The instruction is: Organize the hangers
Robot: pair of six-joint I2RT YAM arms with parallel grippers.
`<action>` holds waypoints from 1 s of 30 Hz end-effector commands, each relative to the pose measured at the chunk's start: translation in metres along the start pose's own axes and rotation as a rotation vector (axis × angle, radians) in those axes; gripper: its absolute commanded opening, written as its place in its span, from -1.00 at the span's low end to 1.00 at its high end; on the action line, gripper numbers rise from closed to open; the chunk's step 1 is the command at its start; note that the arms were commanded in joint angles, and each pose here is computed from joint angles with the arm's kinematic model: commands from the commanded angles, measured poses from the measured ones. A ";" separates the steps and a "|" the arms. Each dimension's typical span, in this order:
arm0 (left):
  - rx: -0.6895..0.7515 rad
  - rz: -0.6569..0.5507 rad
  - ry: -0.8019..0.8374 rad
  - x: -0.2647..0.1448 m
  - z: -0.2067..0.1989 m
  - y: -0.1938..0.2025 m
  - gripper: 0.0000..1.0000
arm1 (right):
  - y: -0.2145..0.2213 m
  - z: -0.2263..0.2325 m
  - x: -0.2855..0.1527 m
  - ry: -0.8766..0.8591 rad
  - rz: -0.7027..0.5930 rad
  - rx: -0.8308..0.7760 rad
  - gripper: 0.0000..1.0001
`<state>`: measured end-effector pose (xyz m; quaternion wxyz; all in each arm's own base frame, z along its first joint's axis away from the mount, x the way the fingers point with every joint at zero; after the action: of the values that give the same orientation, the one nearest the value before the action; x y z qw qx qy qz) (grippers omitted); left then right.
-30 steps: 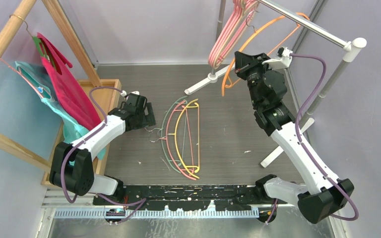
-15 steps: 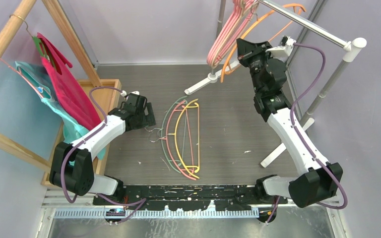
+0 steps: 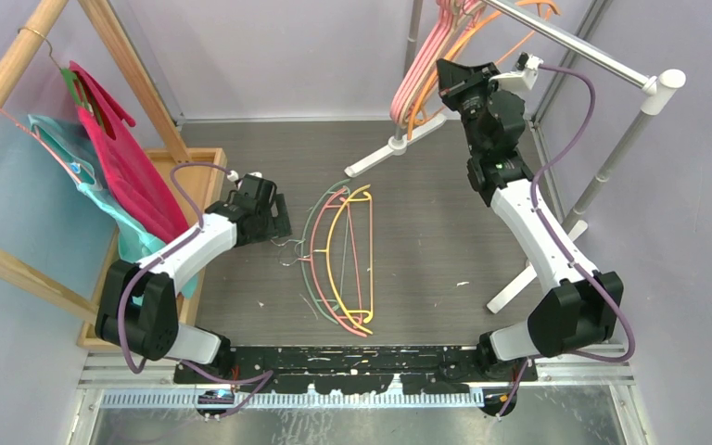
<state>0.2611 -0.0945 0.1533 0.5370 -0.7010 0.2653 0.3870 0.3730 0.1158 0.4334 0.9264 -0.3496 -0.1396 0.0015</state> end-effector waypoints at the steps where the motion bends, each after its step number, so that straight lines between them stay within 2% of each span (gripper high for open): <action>1: 0.003 -0.049 0.004 -0.002 -0.004 -0.014 0.96 | -0.023 0.024 0.005 -0.100 -0.089 0.023 -0.98; 17: 0.014 -0.033 -0.013 0.005 -0.004 -0.012 0.96 | -0.015 0.010 0.036 -0.040 -0.088 0.056 -0.98; 27: 0.016 -0.028 -0.019 0.006 -0.004 -0.012 0.96 | 0.005 0.000 0.049 -0.017 0.021 0.039 -0.97; 30: 0.015 -0.034 -0.018 0.005 -0.004 -0.013 0.96 | 0.003 -0.003 0.041 0.004 0.010 0.033 -0.50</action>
<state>0.2629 -0.0937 0.1418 0.5444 -0.6832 0.2739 0.4022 0.4238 0.1253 0.4262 0.9343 -0.3340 -0.1238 0.0149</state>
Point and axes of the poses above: each gripper's point midway between its finger pads, its own x axis out along the fingers, its own z axis along the line the jaws close on, y = z × x, the point moved 9 cm from there along -x, back along the fingers, and after that the axes turned 3 degrees about -x, right-handed, at the moved point
